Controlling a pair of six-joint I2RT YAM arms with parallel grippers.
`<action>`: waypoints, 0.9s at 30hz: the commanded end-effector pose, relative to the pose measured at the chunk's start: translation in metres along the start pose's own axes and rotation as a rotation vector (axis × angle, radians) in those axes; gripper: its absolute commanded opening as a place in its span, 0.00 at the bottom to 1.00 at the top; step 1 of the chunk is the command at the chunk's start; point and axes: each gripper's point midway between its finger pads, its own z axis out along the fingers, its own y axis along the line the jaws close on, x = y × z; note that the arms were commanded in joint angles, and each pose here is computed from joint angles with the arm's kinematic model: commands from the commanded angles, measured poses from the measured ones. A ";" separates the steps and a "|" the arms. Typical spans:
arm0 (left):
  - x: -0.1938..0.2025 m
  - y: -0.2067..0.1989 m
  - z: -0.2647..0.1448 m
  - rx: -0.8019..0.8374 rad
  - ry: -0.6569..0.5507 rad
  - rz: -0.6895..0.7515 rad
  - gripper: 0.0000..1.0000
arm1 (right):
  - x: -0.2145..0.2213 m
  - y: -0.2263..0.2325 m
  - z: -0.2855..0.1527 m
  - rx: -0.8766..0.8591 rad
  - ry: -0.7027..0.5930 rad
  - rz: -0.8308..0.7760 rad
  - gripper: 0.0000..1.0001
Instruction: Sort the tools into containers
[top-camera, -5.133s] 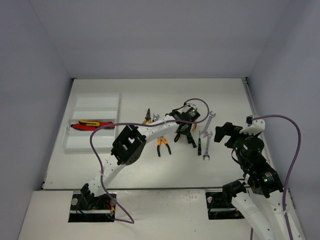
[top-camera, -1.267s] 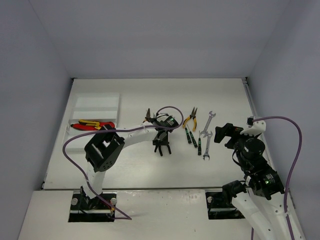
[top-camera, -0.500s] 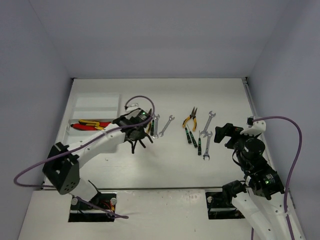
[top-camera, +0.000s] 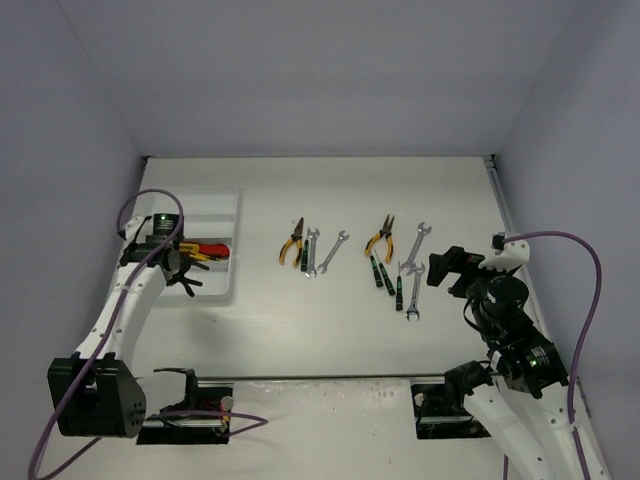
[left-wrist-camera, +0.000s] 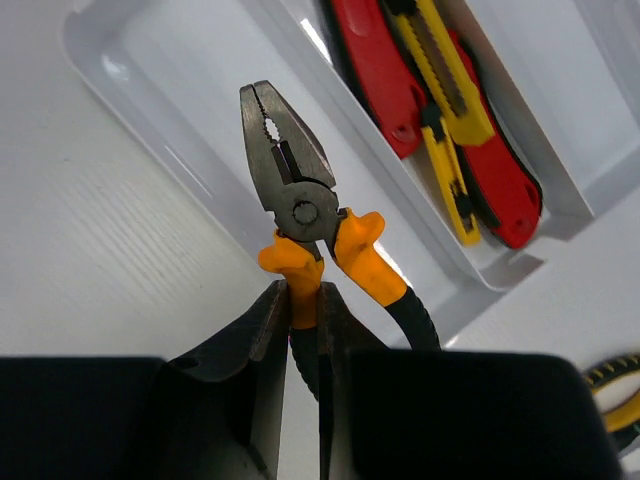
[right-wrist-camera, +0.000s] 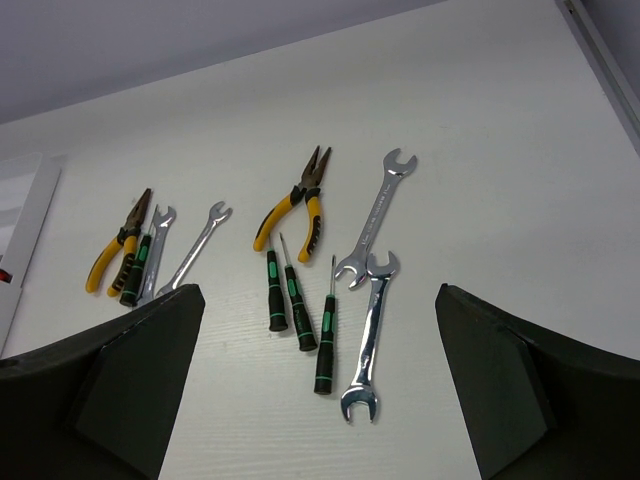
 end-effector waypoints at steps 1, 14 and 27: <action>-0.033 0.014 0.008 -0.044 -0.022 -0.082 0.00 | -0.008 0.009 0.006 -0.025 -0.023 0.007 1.00; -0.036 0.026 0.060 -0.131 0.070 -0.074 0.00 | -0.008 0.010 0.005 -0.029 -0.023 0.005 1.00; -0.040 0.029 0.092 -0.127 0.134 -0.140 0.00 | -0.003 0.012 0.008 -0.036 -0.006 -0.004 1.00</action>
